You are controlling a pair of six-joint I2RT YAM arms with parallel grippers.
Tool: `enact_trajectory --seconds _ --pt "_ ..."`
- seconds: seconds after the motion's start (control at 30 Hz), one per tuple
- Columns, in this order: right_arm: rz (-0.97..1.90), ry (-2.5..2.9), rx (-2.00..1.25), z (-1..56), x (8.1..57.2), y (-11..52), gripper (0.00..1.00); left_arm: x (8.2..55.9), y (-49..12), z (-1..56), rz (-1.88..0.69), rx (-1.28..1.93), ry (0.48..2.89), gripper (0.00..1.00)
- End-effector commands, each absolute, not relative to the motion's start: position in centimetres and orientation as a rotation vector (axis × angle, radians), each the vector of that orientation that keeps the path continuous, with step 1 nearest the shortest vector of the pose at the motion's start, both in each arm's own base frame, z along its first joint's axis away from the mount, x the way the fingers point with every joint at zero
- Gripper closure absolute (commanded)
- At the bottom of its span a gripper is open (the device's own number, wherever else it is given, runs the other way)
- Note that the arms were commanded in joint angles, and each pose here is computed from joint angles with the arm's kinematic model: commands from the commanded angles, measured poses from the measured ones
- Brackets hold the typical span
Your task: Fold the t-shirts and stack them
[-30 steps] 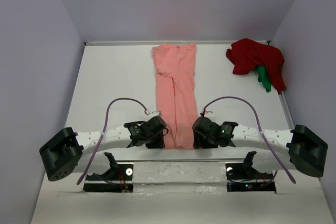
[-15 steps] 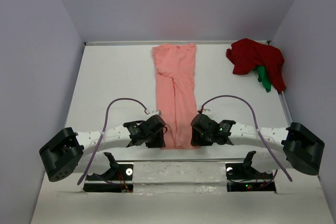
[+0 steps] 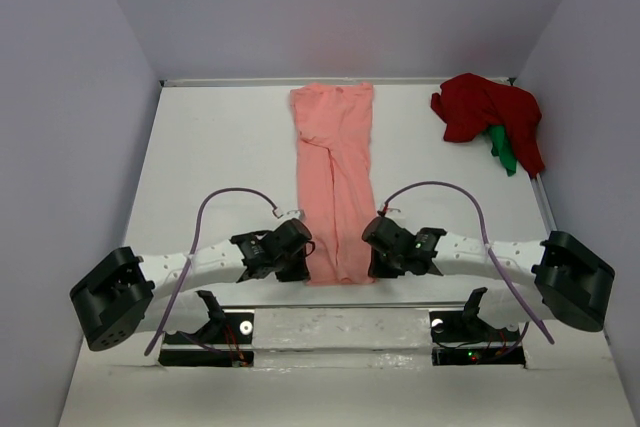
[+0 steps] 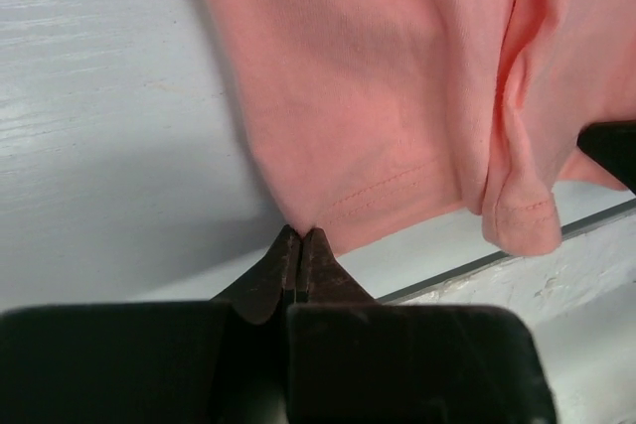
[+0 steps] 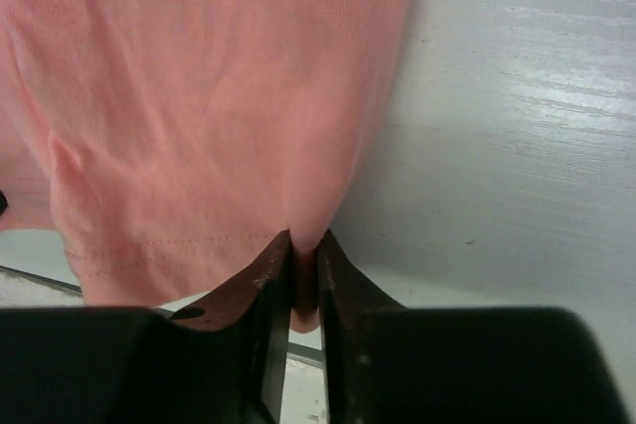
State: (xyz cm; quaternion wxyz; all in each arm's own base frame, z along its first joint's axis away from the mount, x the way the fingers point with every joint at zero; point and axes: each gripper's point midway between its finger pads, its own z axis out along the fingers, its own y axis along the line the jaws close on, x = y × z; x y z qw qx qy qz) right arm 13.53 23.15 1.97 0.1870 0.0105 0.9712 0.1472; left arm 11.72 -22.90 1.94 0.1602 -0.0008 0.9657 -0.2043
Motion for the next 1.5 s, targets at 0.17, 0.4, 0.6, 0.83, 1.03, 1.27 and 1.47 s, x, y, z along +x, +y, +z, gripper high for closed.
enact_trajectory --seconds 0.17,0.4,0.6,0.83,1.03,1.27,1.47 --pt "0.325 2.696 0.151 2.8 14.4 21.6 1.0 12.1 -22.2 3.3 -0.591 -0.046 2.713 1.0" --pt "0.33 2.68 0.175 3.5 14.2 20.9 1.0 11.8 -21.5 3.5 -0.576 -0.063 2.717 1.0" --pt "0.353 2.684 0.182 3.8 13.6 20.7 1.0 11.5 -21.1 3.5 -0.583 -0.087 2.714 1.0" --pt "0.339 2.688 0.208 3.7 13.3 20.2 1.0 11.2 -20.4 3.9 -0.572 -0.122 2.715 1.0" --pt "0.327 2.686 0.214 4.0 13.0 19.7 1.0 11.1 -20.0 4.8 -0.595 -0.15 2.695 1.0" --pt "0.302 2.684 0.219 4.3 12.9 19.2 1.0 11.1 -19.8 4.6 -0.568 -0.163 2.704 1.0" --pt "0.315 2.697 0.136 4.9 12.1 19.6 1.0 11.2 -19.8 5.2 -0.581 -0.177 2.696 1.0"
